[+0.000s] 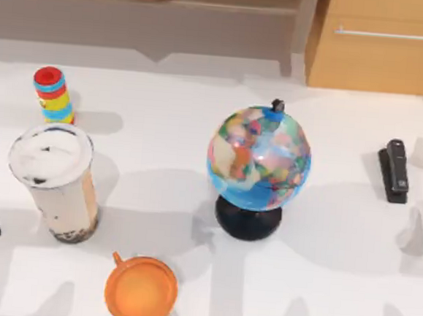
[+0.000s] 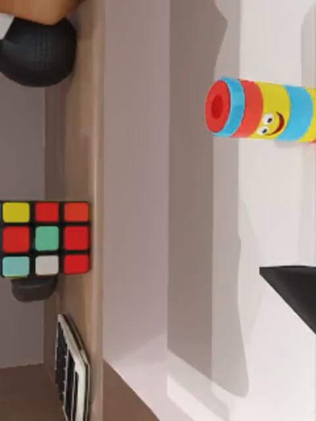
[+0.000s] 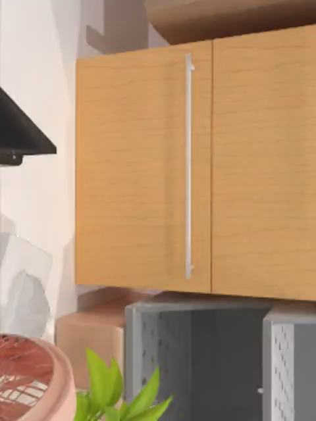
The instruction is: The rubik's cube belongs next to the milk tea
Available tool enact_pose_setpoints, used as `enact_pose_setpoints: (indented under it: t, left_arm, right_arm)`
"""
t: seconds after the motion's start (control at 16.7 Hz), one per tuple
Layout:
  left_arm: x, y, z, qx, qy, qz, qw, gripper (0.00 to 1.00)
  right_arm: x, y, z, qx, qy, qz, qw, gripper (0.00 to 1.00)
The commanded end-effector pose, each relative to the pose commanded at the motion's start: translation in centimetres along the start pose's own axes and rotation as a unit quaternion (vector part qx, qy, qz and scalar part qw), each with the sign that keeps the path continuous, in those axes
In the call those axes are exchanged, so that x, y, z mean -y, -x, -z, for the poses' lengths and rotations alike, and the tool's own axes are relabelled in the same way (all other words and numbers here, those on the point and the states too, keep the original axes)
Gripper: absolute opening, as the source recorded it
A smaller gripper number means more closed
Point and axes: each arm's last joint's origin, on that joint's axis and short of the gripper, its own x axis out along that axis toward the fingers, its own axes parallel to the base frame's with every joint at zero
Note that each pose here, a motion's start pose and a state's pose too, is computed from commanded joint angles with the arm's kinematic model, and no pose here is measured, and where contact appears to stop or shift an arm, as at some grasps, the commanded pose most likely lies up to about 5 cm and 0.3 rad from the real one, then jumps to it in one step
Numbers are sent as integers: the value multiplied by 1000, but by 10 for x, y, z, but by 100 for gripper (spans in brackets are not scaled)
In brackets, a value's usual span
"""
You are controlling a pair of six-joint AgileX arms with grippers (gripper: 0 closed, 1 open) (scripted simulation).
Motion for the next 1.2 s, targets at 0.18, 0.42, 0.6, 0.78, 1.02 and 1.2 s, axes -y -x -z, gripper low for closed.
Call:
enact_pose_setpoints:
  t: [0.18,0.42,0.6,0.78,1.02,1.2]
  left_arm:
    - [0,0,-3,4,0,0,1000,100]
    - [-2,-5,-40,46,1,4,999,100]
    - [-4,-24,-74,68,-1,5,998,100]
    - [-9,-65,-91,46,0,6,999,100]
    - [-19,-134,-74,-19,5,7,1000,100]
    - [-29,-182,-57,-34,6,8,999,100]
  right_arm:
    - [0,0,0,0,0,0,1000,100]
    - [0,0,0,0,0,0,1000,100]
    - [0,0,0,0,0,0,1000,100]
    - [0,0,0,0,0,0,1000,100]
    - [0,0,0,0,0,0,1000,100]
    - [0,0,0,0,0,0,1000,100]
